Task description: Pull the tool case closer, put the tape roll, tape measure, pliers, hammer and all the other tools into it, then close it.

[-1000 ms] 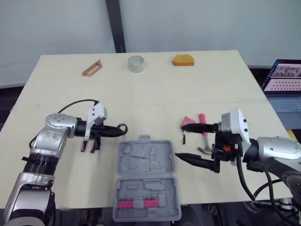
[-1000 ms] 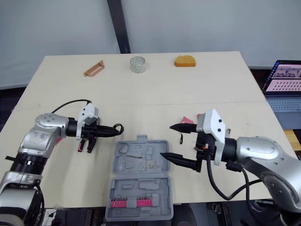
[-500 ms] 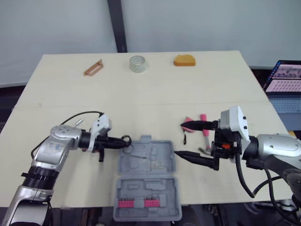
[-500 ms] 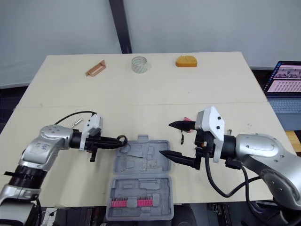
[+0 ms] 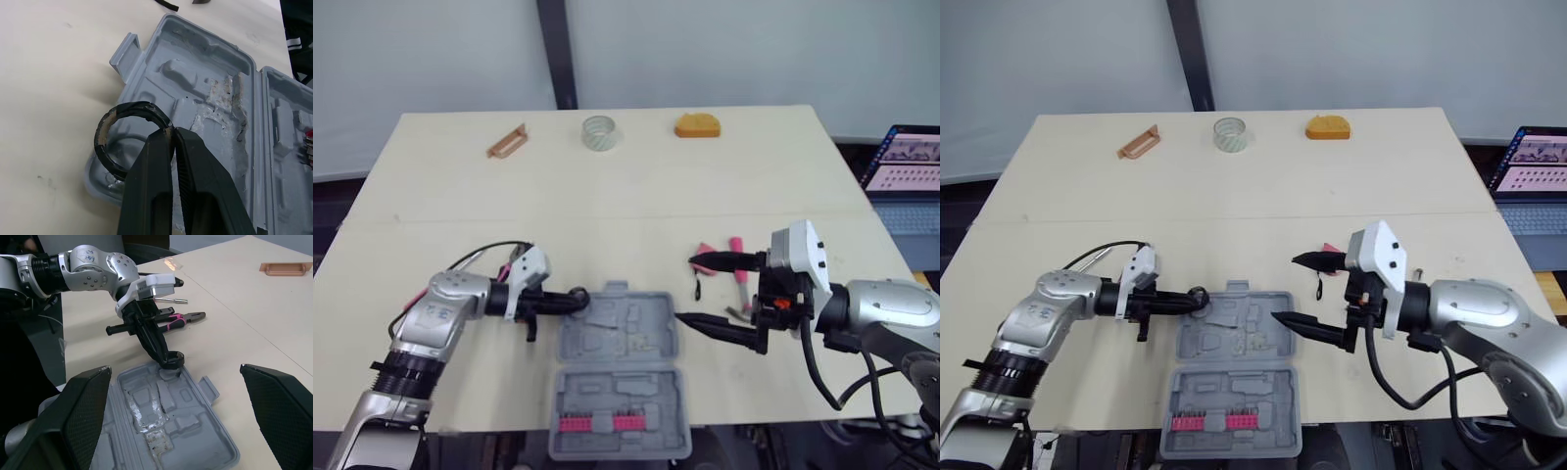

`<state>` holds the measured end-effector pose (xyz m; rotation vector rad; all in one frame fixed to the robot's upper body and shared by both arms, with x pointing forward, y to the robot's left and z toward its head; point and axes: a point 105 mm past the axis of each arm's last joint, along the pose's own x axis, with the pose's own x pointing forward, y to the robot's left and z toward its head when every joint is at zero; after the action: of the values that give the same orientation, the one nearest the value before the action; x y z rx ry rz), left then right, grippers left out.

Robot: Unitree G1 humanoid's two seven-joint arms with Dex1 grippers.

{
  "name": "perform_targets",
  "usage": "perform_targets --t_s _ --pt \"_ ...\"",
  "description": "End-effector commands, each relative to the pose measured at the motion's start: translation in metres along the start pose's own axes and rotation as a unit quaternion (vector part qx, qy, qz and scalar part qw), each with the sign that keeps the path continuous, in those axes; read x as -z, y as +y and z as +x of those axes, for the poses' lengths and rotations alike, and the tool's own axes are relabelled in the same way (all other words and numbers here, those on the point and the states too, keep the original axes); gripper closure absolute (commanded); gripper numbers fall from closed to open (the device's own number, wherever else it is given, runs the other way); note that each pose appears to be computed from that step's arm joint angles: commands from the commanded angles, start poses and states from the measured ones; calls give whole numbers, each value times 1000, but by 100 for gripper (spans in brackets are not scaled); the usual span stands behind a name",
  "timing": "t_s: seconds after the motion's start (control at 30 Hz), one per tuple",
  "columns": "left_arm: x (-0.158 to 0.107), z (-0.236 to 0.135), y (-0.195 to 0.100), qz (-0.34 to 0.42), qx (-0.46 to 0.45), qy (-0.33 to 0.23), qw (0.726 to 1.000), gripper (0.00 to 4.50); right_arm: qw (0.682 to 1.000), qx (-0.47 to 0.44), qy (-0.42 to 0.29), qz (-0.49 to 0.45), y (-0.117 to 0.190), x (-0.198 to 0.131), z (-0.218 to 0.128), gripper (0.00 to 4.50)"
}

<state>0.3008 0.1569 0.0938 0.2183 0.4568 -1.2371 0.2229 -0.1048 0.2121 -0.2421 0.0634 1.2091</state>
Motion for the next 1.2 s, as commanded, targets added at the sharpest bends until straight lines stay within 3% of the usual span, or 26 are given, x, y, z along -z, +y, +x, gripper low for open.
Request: perform_targets --t_s 0.03,1.2 --pt "1 0 1 -12 -2 -10 1000 427 1000 -8 -12 -12 7 -7 2 0" --pt "14 4 -1 -45 -8 15 999 427 1000 -6 -15 -6 8 -4 1 0"
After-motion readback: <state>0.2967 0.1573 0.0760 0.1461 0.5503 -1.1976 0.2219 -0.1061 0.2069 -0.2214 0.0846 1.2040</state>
